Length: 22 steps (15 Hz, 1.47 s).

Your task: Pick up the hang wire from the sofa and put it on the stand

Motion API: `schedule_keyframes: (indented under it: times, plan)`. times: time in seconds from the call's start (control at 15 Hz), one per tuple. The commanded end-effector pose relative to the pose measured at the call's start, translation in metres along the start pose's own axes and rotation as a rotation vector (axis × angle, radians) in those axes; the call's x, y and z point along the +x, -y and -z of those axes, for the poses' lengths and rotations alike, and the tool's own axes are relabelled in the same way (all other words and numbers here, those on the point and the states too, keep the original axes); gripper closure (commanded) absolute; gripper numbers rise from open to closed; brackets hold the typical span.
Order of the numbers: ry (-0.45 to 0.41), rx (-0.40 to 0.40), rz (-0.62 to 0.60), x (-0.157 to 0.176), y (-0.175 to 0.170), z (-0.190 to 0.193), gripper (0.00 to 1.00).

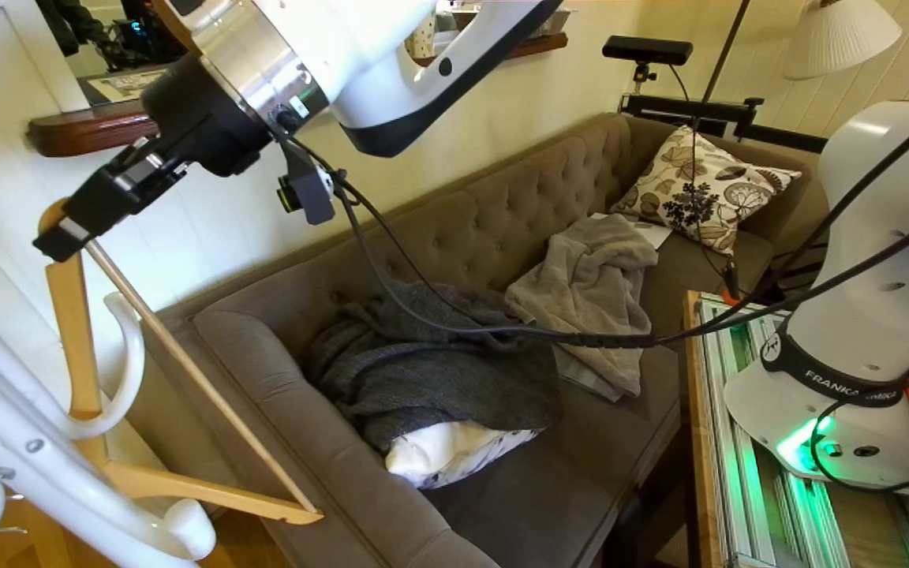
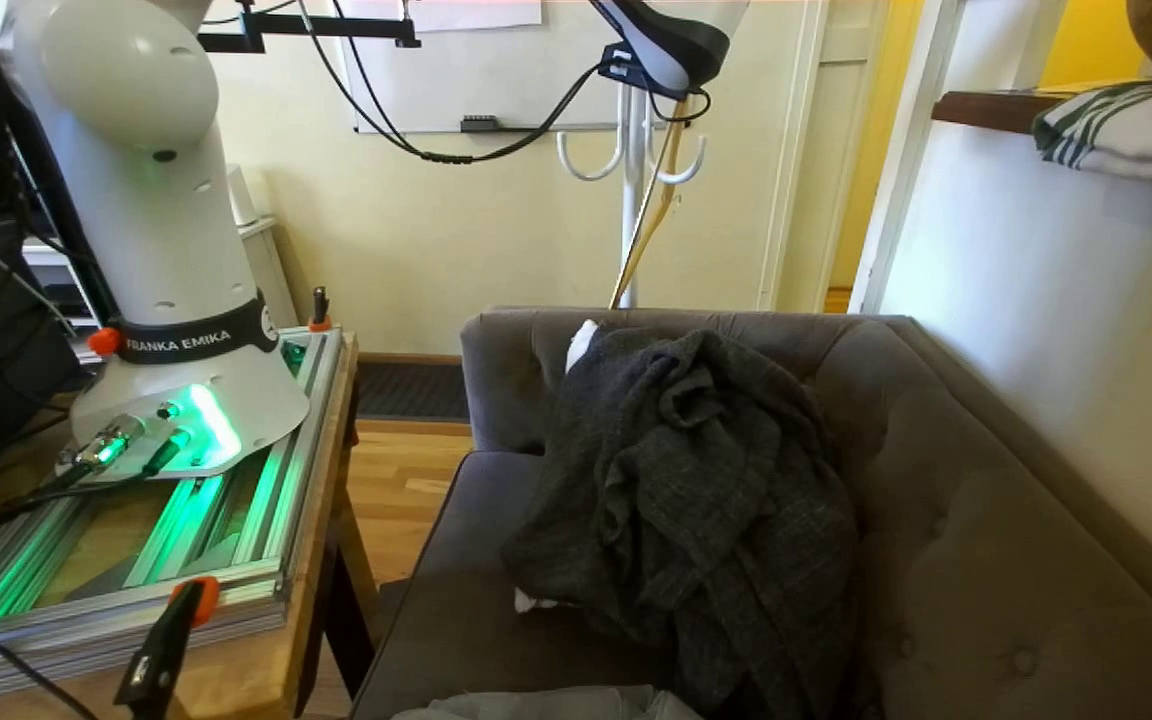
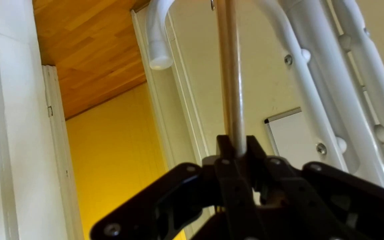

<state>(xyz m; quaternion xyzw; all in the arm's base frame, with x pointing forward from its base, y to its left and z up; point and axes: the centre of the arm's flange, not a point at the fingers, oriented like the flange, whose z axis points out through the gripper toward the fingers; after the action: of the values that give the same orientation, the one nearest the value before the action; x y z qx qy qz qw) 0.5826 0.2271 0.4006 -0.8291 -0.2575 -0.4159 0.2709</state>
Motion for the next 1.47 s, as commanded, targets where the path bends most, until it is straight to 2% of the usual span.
schedule_keyframes:
  times: [0.0, 0.2, 0.4, 0.73, 1.4]
  plan:
    - [0.057, 0.032, -0.014, -0.003, -0.009, -0.014, 0.96]
    - [0.043, 0.014, 0.008, -0.002, -0.012, -0.016, 0.96]
    - [-0.010, -0.023, 0.073, 0.007, -0.014, -0.017, 0.96]
    - [-0.028, -0.026, 0.078, 0.013, -0.017, -0.019, 0.96]
    - [0.024, 0.013, 0.065, 0.018, -0.020, -0.022, 0.96]
